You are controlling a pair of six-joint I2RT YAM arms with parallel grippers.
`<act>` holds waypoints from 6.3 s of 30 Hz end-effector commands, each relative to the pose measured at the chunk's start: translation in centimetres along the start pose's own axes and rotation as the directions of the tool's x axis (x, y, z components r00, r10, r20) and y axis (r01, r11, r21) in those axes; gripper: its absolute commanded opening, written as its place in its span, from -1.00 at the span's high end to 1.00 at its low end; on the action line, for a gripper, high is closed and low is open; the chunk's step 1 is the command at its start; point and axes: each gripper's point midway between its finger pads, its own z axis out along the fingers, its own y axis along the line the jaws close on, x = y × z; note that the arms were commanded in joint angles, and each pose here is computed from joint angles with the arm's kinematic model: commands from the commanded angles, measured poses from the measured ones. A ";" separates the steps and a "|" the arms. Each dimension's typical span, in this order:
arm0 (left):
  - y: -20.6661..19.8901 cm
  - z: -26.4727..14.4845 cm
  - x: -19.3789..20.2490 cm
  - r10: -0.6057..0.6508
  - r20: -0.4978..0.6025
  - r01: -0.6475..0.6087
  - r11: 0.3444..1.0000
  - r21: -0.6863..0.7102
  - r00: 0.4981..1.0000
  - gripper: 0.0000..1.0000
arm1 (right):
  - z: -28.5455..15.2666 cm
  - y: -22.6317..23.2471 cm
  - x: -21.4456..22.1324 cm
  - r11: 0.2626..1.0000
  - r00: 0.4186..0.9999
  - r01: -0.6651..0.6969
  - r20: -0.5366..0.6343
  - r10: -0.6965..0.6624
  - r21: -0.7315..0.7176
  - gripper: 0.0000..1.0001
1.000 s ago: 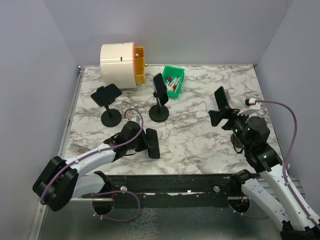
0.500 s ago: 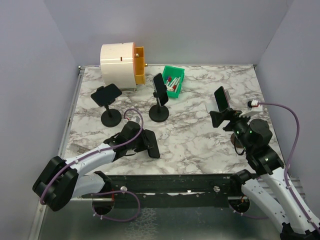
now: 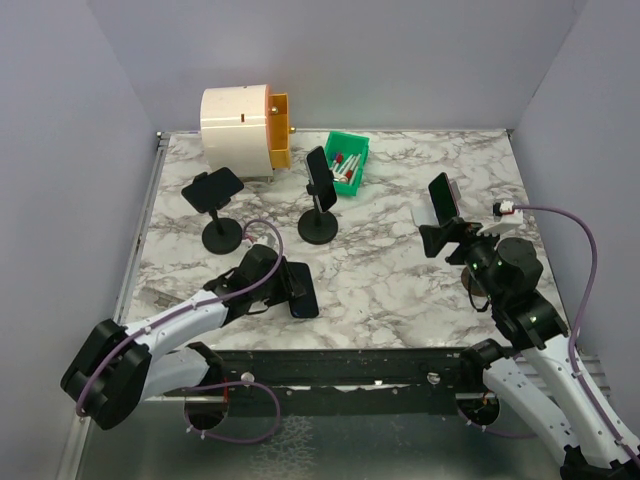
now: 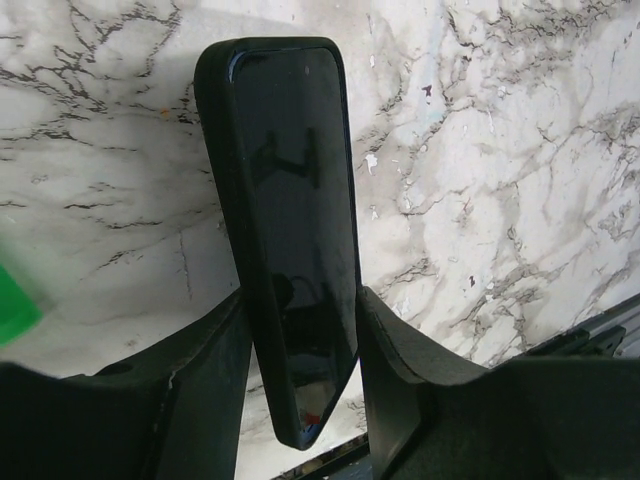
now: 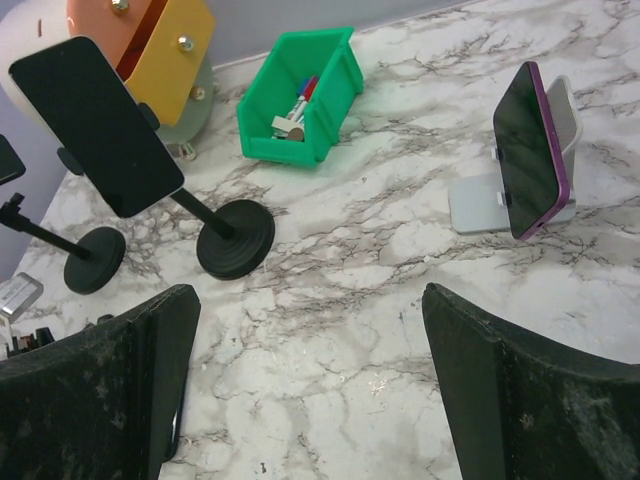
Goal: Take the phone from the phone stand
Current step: Place the phone at the center of the board, then pick up the phone stand at the center of the board, then place the phone stand at the center of the board.
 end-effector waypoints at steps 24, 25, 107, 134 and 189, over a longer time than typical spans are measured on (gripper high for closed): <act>0.3 -3.5 -3.6 0.017 0.183 -0.009 0.999 -0.040 0.983 -0.06 | -0.5 -0.6 -0.3 0.999 1.000 0.000 -0.004 0.000 0.040 -0.96; -0.2 -3.9 -4.1 0.035 0.196 -0.029 0.999 -0.031 0.980 -0.06 | -0.5 -0.6 -0.6 0.999 1.000 0.000 0.002 0.000 0.048 -0.96; -15.2 -14.6 -16.4 0.301 0.718 -0.546 0.827 0.130 0.627 -0.93 | -7.3 -17.2 7.9 0.388 0.926 -0.277 0.137 0.352 0.879 -0.61; -15.3 -14.8 -16.0 0.309 0.723 -0.551 0.826 0.118 0.618 -0.94 | -3.4 -20.9 7.6 0.409 0.943 -0.276 0.164 0.288 0.870 -0.04; -15.2 -15.2 -15.9 0.328 0.734 -0.558 0.825 0.084 0.595 -0.93 | 2.9 7.7 0.1 0.827 0.947 0.083 -0.215 -0.239 -0.556 0.99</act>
